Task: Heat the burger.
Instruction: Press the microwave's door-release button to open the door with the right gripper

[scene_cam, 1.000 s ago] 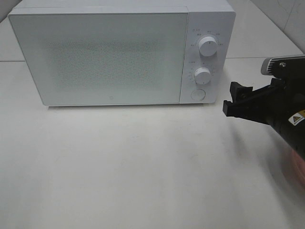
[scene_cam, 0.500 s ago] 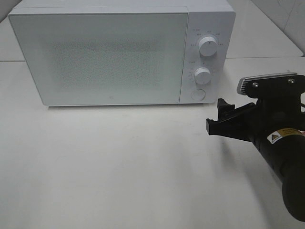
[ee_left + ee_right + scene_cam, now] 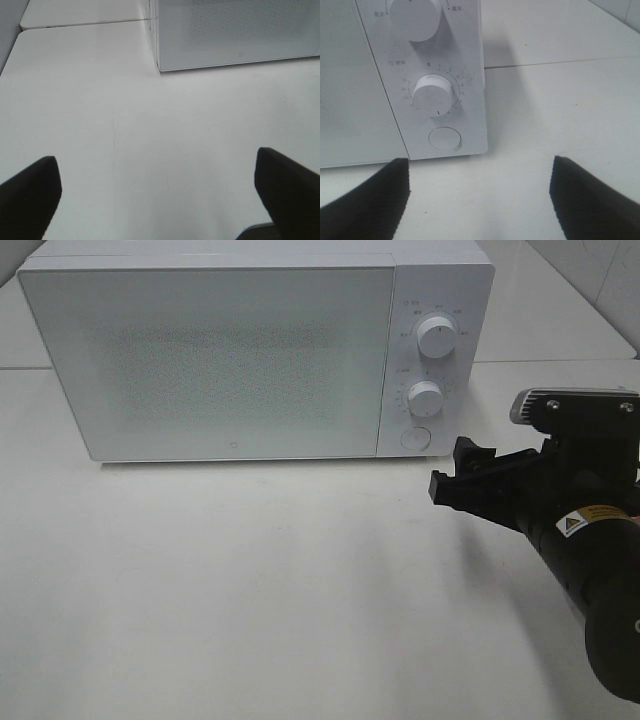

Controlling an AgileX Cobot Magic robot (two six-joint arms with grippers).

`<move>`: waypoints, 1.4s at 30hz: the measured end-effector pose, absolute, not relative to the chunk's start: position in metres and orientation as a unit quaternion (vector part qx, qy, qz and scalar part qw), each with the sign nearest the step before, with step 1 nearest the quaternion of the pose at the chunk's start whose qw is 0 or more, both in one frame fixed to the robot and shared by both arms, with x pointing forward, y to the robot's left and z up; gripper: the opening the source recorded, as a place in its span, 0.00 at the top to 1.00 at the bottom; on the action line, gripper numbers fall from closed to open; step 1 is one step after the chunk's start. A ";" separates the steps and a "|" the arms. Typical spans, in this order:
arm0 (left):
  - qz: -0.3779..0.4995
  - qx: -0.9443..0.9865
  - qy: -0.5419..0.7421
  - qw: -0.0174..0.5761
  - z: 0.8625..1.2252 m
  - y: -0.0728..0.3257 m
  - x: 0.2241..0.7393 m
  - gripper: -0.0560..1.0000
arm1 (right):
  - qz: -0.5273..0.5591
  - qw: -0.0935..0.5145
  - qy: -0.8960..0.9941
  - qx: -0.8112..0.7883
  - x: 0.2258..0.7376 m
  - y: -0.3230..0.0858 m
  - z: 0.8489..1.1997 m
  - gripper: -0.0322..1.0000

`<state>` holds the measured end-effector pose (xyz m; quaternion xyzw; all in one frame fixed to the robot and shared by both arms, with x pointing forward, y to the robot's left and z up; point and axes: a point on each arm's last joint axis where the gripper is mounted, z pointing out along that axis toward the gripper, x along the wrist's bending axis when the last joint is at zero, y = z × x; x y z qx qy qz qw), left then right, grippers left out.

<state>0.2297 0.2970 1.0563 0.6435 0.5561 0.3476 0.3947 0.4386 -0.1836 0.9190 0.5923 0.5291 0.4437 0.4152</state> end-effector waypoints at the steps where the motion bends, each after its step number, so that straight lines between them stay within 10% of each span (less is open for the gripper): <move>1: 0.348 0.643 0.556 0.395 1.056 0.297 0.230 0.03 | 0.462 0.395 0.502 0.616 0.439 -0.184 0.919 0.23; 12: 0.348 0.643 0.556 0.395 1.056 0.297 0.230 0.03 | 0.545 0.268 0.333 0.721 0.439 -0.184 0.919 0.35; 28: 0.348 0.643 0.556 0.395 1.056 0.297 0.230 0.03 | 0.593 0.056 0.063 0.801 0.438 -0.183 0.916 0.93; 42: 0.348 0.643 0.556 0.395 1.056 0.297 0.230 0.03 | 0.575 0.017 0.039 0.817 0.438 -0.178 0.910 0.95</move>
